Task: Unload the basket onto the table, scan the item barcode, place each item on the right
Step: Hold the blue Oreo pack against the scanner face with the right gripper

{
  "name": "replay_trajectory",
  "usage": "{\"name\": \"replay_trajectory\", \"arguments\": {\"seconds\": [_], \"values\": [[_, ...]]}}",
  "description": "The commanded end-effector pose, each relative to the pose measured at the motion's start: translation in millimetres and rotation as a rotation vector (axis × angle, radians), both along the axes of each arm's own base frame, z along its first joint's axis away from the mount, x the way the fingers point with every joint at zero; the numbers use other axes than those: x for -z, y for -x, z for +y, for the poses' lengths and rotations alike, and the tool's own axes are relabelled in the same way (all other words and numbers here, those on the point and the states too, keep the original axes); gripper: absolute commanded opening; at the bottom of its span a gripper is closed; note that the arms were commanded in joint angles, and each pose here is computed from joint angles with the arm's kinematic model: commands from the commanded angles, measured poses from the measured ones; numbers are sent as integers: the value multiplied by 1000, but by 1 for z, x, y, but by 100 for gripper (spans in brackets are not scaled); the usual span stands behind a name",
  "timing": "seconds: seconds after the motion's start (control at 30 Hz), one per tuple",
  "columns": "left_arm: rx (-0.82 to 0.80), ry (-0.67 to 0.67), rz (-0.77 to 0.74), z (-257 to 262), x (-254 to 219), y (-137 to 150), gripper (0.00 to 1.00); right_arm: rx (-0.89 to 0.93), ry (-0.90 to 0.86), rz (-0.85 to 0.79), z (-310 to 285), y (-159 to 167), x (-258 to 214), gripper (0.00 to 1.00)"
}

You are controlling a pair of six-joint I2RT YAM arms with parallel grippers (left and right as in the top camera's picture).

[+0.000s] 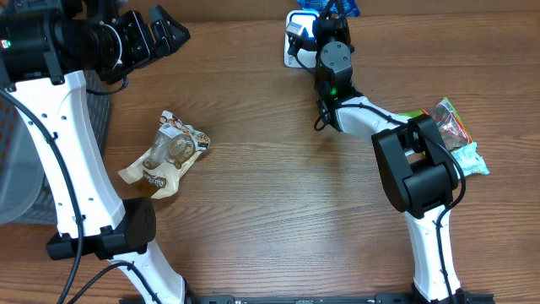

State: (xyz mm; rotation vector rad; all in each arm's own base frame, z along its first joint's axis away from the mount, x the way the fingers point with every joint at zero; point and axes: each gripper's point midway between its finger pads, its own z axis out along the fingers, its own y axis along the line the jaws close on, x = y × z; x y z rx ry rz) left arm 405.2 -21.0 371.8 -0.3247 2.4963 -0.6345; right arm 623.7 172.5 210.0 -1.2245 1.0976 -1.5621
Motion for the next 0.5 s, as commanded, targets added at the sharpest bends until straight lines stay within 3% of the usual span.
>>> {"name": "replay_trajectory", "arguments": {"seconds": [0.0, 0.47], "values": [[-3, 4, -26, -3, -10, 4, 100, -10, -19, -44, 1, 0, -18, 4], [-3, 4, -26, -3, -10, 4, 100, -36, -89, -75, 28, 15, -34, 4]]}}
